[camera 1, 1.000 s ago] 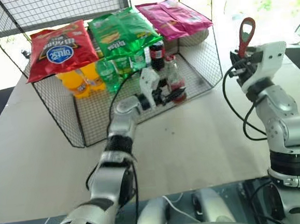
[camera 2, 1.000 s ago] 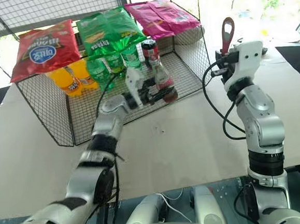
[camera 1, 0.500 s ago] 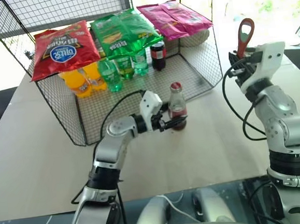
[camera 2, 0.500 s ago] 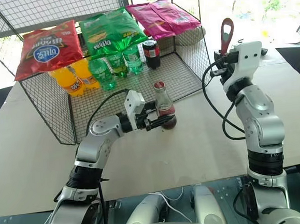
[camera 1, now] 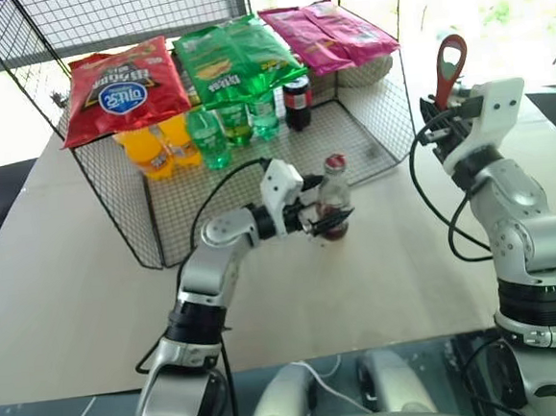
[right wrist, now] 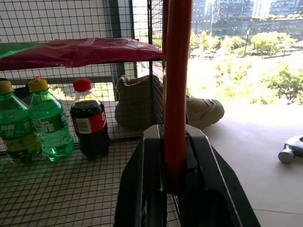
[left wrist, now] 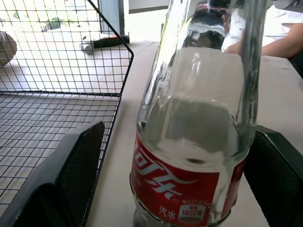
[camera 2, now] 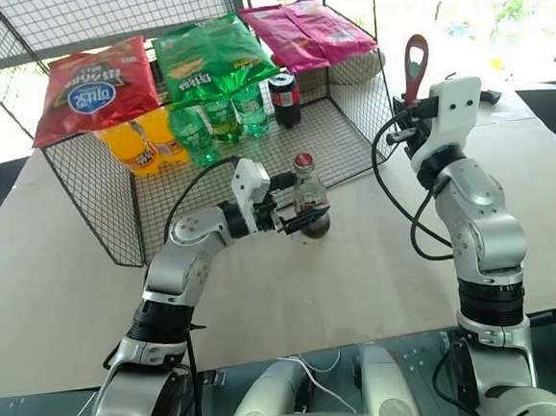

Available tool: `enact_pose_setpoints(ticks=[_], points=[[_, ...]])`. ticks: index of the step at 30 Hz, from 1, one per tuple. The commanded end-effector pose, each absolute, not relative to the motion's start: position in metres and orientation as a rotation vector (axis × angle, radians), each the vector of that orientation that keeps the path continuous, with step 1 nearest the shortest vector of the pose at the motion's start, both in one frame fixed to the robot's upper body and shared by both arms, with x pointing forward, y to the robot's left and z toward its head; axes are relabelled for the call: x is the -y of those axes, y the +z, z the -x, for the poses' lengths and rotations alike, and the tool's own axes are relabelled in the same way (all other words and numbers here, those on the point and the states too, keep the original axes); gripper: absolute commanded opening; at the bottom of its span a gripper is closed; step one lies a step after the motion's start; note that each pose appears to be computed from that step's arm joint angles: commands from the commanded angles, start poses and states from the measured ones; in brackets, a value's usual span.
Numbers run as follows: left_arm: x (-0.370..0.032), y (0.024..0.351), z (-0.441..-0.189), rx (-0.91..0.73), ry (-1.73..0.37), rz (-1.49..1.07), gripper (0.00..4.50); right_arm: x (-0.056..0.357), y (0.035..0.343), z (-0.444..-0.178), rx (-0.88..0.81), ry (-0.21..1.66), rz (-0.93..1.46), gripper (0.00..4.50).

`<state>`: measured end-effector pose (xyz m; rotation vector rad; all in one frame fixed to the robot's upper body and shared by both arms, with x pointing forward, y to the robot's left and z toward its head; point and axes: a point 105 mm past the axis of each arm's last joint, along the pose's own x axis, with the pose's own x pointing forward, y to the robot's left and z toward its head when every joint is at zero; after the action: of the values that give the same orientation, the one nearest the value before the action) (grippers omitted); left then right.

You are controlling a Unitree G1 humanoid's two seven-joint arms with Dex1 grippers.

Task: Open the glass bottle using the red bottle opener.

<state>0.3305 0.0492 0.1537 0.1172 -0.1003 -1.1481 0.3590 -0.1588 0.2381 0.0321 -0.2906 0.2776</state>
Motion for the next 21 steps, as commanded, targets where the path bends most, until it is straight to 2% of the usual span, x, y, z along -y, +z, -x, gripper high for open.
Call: enact_pose_setpoints(ticks=[1,6,20,21], points=[[-0.049,0.182,-0.321,0.236,-1.167,-0.064,4.49,0.159,0.253,-0.354,0.352,0.283,-0.017,0.0],[-0.045,0.197,-0.313,0.312,-1.194,0.01,4.49,0.158,0.252,-0.355,0.348,0.29,-0.011,0.0],[-0.042,0.188,-0.317,0.337,-1.179,-0.074,4.49,0.156,0.255,-0.355,0.353,0.303,0.004,0.0],[-0.042,0.188,-0.318,0.343,-1.178,-0.071,3.97,0.156,0.255,-0.355,0.353,0.304,0.006,0.0]])
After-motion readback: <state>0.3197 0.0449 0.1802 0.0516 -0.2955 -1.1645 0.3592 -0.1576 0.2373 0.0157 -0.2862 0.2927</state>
